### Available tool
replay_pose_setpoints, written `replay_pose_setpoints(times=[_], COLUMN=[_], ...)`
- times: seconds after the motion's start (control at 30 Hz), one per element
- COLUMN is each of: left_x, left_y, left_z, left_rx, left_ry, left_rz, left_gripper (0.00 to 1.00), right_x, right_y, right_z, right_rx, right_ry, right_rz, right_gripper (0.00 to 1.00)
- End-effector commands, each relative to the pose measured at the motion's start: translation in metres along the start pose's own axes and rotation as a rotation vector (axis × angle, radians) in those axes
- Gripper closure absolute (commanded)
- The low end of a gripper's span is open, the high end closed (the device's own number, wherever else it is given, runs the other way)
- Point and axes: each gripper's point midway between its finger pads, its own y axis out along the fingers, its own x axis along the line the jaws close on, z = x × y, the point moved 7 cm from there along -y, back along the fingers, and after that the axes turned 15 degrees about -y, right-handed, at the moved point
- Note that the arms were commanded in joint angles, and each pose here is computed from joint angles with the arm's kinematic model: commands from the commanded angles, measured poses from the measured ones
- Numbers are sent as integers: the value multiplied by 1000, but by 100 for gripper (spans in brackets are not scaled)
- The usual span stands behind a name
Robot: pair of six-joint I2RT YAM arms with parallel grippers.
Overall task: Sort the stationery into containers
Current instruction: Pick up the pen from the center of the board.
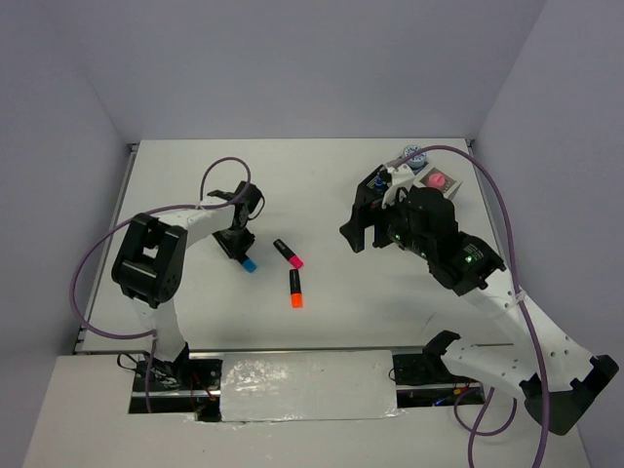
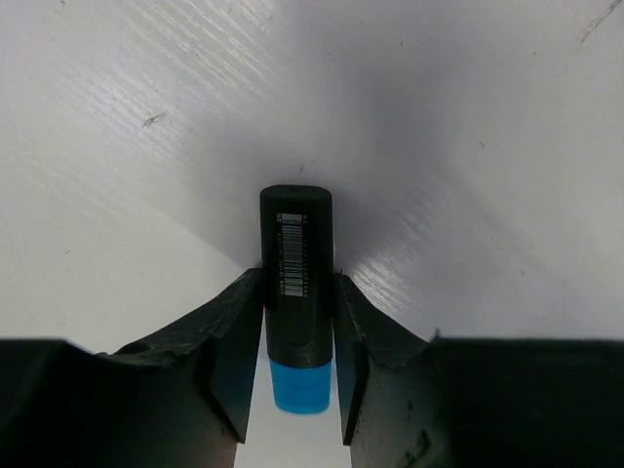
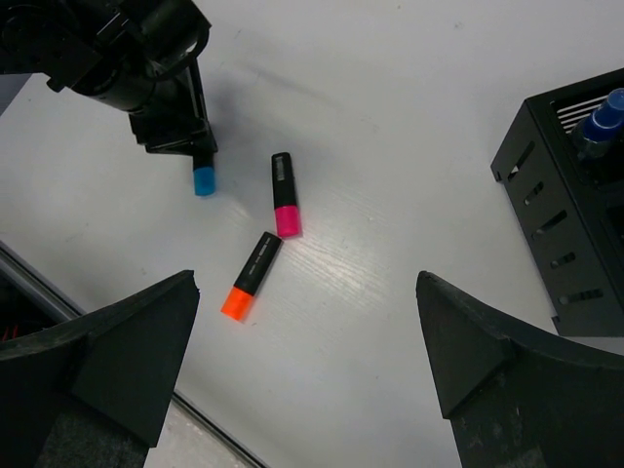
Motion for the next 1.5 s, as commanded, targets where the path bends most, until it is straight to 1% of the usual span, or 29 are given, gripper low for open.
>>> replay_pose_setpoints(times=[0.0, 0.13, 0.23, 0.27, 0.3, 0.33, 0.37, 0.4, 0.43, 0.47, 0.5, 0.53, 0.57, 0.6, 0.63, 0.67, 0.7, 0.73, 0.77, 0.83, 0.87, 0.9, 1.03, 1.07, 1.13, 1.17, 1.27, 1.33, 1.47], left_x=[10, 16, 18, 23, 24, 26, 26, 27, 28, 27, 27, 27, 27, 26, 25, 24, 24, 24, 24, 24, 24, 22, 18, 17, 16, 15, 15, 15, 15], left_y=[15, 22, 25, 23, 22, 16, 12, 6, -8, -16, -25, -43, -54, -64, -82, -93, -102, -119, -126, -145, -152, -158, -179, -183, -193, -196, -203, -205, -208], left_z=[6, 10, 15, 17, 17, 19, 19, 19, 20, 20, 20, 18, 23, 24, 22, 28, 30, 35, 37, 40, 47, 49, 60, 64, 66, 66, 66, 65, 64], left_rx=[16, 32, 57, 65, 72, 89, 96, 100, 111, 117, 120, 121, 129, 134, 142, 151, 155, 172, 178, 183, 195, 201, 247, 254, 236, 229, 223, 226, 230], left_ry=[-4, -10, -19, -26, -36, -62, -75, -92, -126, -159, -158, -202, -202, -217, -254, -246, -251, -265, -268, -295, -279, -287, -276, -264, -258, -258, -261, -267, -279], left_rz=[-34, -31, -10, -5, 9, 43, 65, 89, 139, 165, 194, 249, 280, 313, 374, 406, 429, 476, 497, 551, 576, 600, 667, 682, 709, 714, 735, 743, 765], left_gripper=[55, 57, 83, 100, 100, 100, 100, 100, 100, 100, 100, 100, 100, 100, 100, 100, 100, 100, 100, 100, 100, 100, 100, 100, 100, 100, 100, 100, 100], right_x=[6, 10, 17, 19, 21, 24, 27, 29, 34, 38, 40, 43, 46, 50, 53, 53, 56, 58, 59, 67, 71, 74, 90, 91, 95, 97, 99, 103, 110], right_y=[1, 3, 8, 10, 11, 18, 20, 23, 30, 36, 35, 41, 40, 41, 44, 44, 46, 47, 49, 50, 51, 53, 57, 63, 67, 71, 77, 78, 81], right_z=[-8, -7, 2, 4, 0, 15, 9, 14, 31, 41, 28, 46, 37, 39, 51, 45, 47, 51, 48, 51, 48, 47, 34, 37, 36, 41, 44, 49, 55], right_rx=[-52, -57, -61, -69, -117, -102, -170, -183, -161, -180, -245, -230, -317, -342, -338, -397, -411, -410, -437, -458, -482, -481, -483, -458, -444, -409, -376, -367, -341], right_ry=[3, 7, 15, 31, 45, 64, 114, 138, 162, 211, 233, 261, 280, 319, 335, 347, 364, 373, 383, 400, 401, 400, 390, 397, 398, 405, 411, 414, 418], right_rz=[-38, -65, -124, -141, -154, -172, -183, -196, -231, -250, -270, -282, -299, -316, -317, -317, -305, -299, -294, -322, -340, -351, -378, -368, -371, -354, -328, -344, -346], right_gripper=[0, 0, 0, 0, 0, 0, 0, 0, 0, 0, 0, 0, 0, 0, 0, 0, 1, 2, 3, 5, 6, 9, 12, 13, 15, 15, 15, 21, 23])
